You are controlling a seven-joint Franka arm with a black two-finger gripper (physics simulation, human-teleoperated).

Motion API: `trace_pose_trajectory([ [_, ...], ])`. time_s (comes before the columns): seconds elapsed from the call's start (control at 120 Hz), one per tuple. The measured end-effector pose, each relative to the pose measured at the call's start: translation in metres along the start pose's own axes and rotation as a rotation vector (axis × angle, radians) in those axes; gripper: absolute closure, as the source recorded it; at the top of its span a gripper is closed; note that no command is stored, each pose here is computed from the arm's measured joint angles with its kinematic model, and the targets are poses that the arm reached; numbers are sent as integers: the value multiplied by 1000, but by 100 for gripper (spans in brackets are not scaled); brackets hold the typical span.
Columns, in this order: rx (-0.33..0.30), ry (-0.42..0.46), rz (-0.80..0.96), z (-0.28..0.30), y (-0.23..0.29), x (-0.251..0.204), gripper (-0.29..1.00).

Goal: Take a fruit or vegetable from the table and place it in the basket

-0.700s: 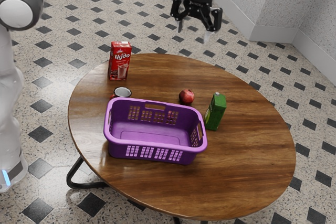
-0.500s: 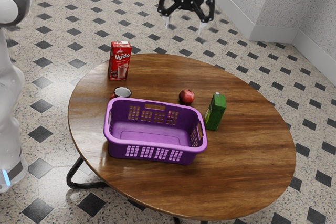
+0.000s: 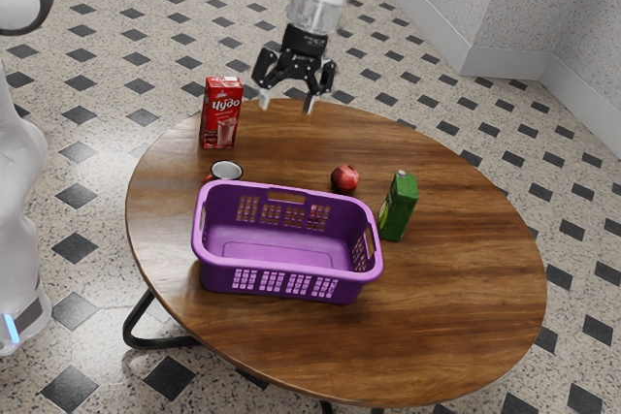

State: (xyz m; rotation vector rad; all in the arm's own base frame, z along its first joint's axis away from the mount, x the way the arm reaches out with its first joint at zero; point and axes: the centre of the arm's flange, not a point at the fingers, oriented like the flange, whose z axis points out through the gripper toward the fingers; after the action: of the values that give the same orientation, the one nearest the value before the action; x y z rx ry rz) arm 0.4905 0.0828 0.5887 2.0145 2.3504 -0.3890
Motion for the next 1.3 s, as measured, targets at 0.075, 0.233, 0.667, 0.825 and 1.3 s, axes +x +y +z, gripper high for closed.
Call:
trace_pose_trajectory([
  [0.075, -44, -3, -84, -13, 19, 38, 0],
  [0.233, -90, -2, -130, -19, 42, 70, 0],
  [0.667, -145, 98, 377, 52, 108, -70, 0],
  [0.825, -196, 89, 371, 39, 112, -20, 0],
  [1.3, -211, 110, 460, 88, 124, 8, 1],
])
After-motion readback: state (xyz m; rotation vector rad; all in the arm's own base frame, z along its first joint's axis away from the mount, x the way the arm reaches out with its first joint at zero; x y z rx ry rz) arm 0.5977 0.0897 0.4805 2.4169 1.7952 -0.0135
